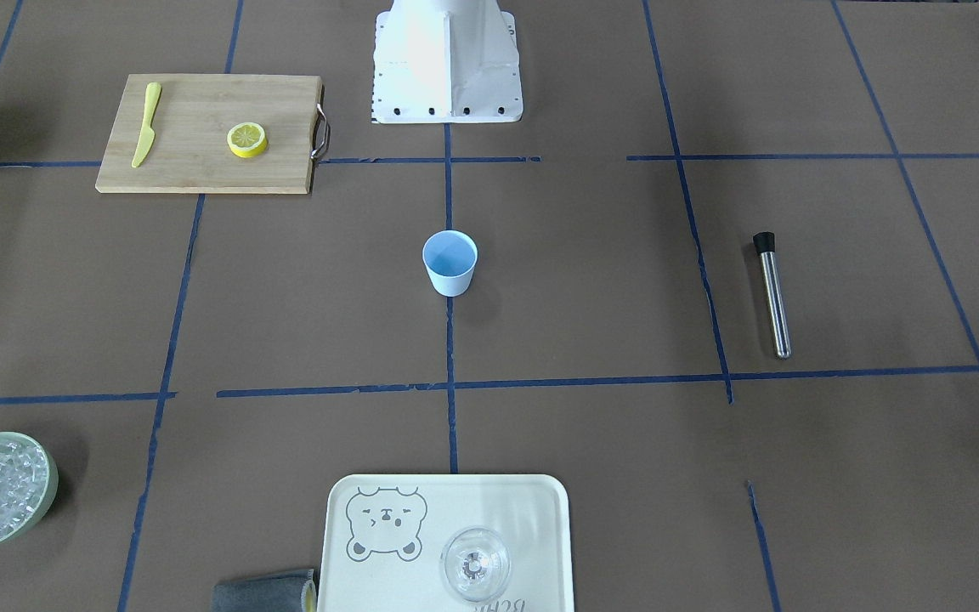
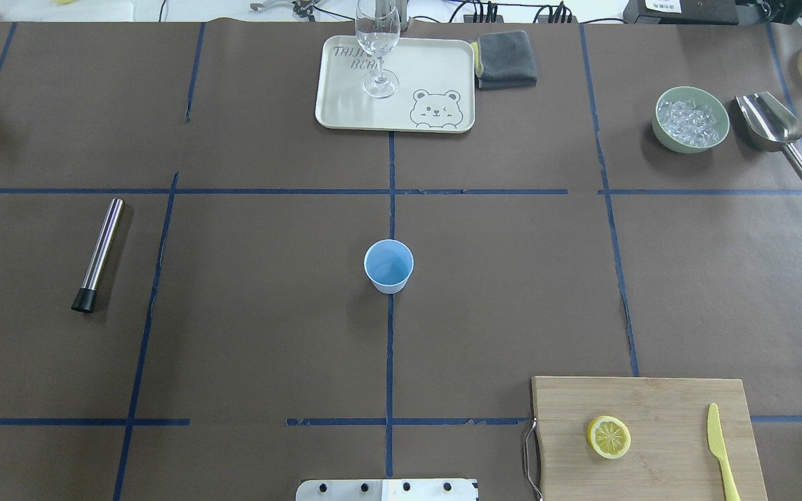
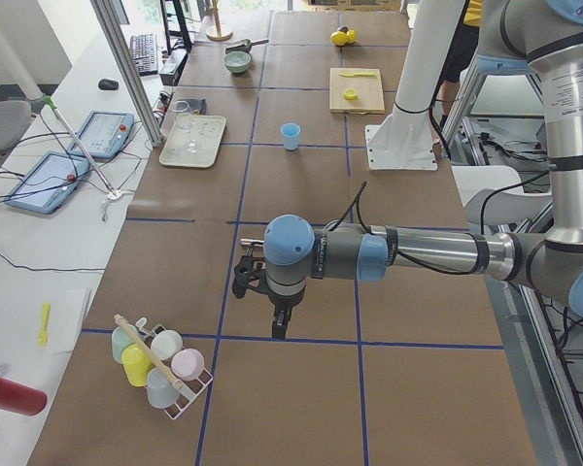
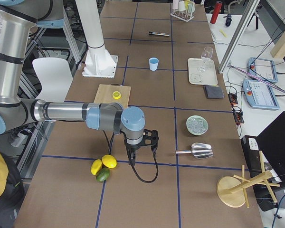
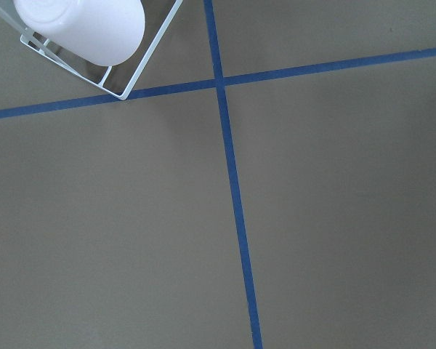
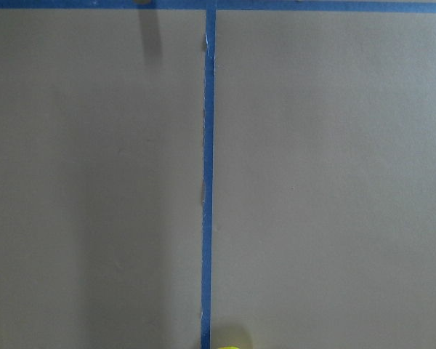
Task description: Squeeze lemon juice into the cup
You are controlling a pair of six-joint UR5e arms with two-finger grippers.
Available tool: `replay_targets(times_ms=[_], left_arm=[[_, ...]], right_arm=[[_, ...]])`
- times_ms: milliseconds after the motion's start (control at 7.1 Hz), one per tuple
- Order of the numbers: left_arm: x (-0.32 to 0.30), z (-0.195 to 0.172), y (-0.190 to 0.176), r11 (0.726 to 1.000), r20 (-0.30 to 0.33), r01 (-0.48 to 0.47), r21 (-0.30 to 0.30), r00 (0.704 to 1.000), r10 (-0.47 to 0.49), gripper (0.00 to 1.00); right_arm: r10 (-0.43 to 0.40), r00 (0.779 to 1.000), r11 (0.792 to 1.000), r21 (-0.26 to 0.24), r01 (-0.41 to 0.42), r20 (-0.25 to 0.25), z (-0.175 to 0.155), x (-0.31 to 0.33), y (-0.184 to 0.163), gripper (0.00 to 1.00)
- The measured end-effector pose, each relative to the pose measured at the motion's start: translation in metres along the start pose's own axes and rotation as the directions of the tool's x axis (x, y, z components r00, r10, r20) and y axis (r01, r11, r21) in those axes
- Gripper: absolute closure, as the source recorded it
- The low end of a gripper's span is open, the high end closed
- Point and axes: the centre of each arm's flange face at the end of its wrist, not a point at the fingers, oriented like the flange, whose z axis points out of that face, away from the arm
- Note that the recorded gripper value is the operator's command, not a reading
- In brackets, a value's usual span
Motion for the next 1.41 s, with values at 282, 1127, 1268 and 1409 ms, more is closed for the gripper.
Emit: replay_targets(times_ms=[282, 1127, 1268, 1409], left_arm=[[0.001, -0.001, -0.001, 1.0, 0.0, -0.003, 0.002, 1.0, 0.003, 0.0], [0.0, -0.001, -0.001, 1.0, 0.001, -0.004, 0.005, 1.0, 0.004, 0.0], [0.0, -0.001, -0.001, 1.0, 0.001, -0.004, 0.005, 1.0, 0.004, 0.0], [0.001, -0.001, -0.001, 1.0, 0.001, -0.005, 0.005, 1.0, 0.005, 0.0]], right_arm=[[-0.001, 1.0, 1.0, 0.001, 0.001, 0.0, 0.0, 0.0, 0.0, 0.0], [-0.11, 0.994, 0.989, 0.098, 0.111, -0.018, -0.024, -0.027, -0.013, 0.0], [-0.181, 0.983, 0.974, 0.131, 0.183, -0.026, -0.028, -0.047, -0.019, 0.0], [-0.267, 0.963, 0.952, 0.147, 0.268, -0.026, -0.03, -0.077, -0.03, 0.0]])
